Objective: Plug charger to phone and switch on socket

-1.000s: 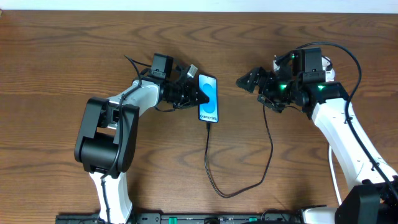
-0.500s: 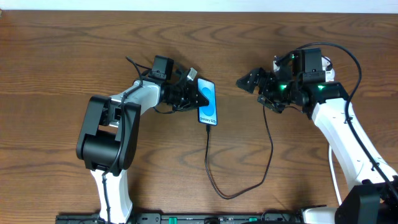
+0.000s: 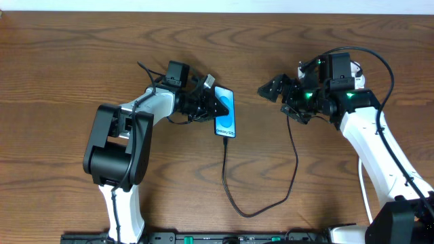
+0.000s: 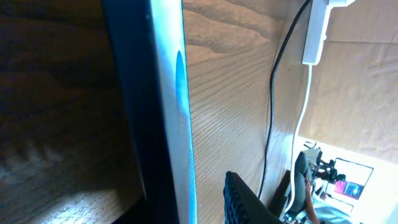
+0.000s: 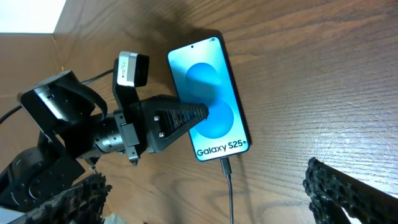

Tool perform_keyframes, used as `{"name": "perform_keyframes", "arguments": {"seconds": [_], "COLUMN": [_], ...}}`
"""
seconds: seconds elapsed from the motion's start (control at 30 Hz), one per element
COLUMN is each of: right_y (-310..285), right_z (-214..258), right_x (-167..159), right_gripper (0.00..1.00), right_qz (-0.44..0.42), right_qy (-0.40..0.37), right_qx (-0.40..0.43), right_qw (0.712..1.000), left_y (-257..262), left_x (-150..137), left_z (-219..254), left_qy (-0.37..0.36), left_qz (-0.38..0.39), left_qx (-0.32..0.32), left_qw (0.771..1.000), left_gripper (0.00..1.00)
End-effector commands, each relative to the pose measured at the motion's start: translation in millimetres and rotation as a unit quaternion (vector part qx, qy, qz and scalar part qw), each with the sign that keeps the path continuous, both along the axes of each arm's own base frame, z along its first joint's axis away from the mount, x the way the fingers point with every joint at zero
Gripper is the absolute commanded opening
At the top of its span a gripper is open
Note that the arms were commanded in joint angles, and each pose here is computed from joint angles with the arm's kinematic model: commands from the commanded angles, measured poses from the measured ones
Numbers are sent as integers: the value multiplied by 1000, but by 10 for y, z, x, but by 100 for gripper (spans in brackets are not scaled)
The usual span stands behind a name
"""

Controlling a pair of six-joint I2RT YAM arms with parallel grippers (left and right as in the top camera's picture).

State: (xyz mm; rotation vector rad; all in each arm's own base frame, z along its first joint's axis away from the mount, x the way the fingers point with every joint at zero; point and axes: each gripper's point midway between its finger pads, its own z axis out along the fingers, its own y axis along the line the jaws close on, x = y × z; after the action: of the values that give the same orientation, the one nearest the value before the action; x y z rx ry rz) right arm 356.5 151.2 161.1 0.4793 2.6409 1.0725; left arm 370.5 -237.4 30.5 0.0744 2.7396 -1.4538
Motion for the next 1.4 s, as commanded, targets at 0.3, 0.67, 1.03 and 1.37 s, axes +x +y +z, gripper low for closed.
{"name": "perform_keyframes", "arguments": {"seconds": [0.3, 0.67, 1.03, 1.37], "right_y": [-11, -93, -347, -356], "right_z": [-11, -94, -286, -306], "right_x": [-12, -47, -120, -161], "right_gripper": [99, 99, 99, 99], "right_qz": [5, -5, -41, -30], "right_qy": [-1, 12, 43, 45], "right_qx": [-7, -33, -108, -115], "right_qw": [1000, 999, 992, 992], "left_y": [23, 202, 760, 1094], "left_x": [-27, 21, 98, 27], "left_z": [-53, -259, -434, -585], "left_qy": [11, 11, 57, 82], "left_qz": [1, 28, 99, 124], "left_qx": [2, 75, 138, 223], "left_qw": [1000, 997, 984, 963], "left_gripper": [62, 90, 92, 92]}}
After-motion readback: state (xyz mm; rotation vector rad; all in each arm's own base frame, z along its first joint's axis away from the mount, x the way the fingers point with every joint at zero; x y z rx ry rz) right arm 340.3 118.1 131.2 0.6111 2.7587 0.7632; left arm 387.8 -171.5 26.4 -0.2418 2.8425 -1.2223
